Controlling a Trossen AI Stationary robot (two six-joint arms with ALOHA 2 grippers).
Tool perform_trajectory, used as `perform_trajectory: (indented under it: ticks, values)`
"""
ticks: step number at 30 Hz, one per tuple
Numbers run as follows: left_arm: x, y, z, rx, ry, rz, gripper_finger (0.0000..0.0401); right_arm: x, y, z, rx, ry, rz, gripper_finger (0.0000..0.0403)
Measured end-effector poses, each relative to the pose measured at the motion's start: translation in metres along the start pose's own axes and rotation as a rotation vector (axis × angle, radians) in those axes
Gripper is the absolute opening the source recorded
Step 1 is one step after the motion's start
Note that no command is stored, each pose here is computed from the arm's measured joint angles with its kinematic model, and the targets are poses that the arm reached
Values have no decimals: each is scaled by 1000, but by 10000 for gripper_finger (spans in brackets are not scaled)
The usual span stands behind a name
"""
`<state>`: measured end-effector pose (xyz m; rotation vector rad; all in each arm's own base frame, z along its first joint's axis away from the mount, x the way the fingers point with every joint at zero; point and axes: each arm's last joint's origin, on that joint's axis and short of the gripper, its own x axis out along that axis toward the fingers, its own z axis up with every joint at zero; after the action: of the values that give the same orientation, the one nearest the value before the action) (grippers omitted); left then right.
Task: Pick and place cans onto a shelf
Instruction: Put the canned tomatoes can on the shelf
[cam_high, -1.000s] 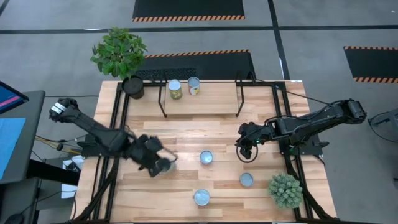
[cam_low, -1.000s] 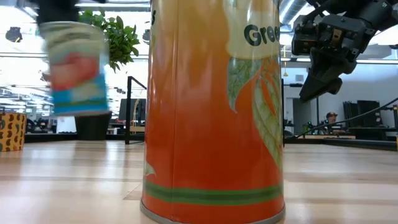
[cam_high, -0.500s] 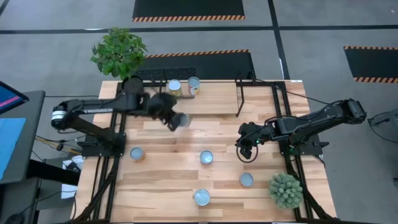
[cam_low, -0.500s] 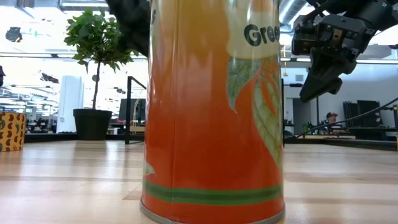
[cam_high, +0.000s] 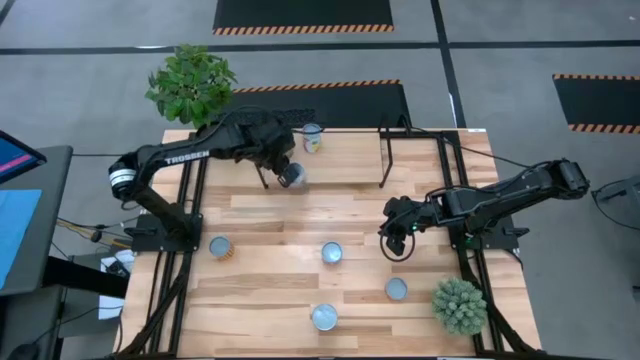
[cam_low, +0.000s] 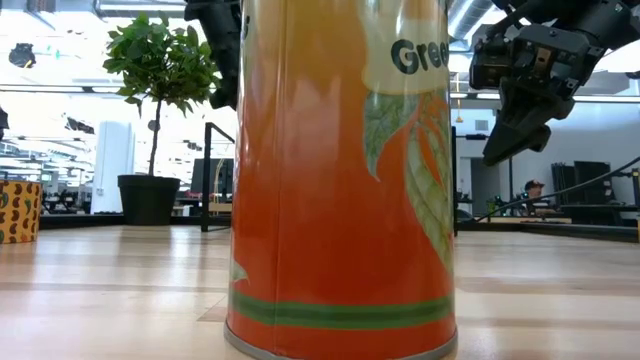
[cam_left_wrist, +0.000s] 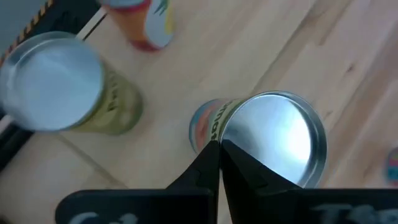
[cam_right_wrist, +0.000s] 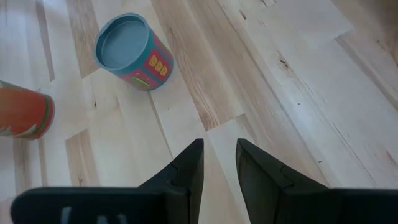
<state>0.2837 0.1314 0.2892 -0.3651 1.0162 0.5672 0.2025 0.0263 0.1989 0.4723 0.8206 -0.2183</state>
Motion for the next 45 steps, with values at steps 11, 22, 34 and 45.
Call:
perform_trajectory:
  ticks: [11,22,34,45]
  values:
    - [3,26,2,4,80,112,0,0,1,0,-3,15,20,118]
    - [3,38,3,-27,91,97,0,0,1,-1,-3,17,23,118]
    - [3,38,3,-10,88,106,1,0,1,-1,0,32,45,118]
    - [7,49,4,-48,70,131,53,0,1,-1,-1,32,45,118]
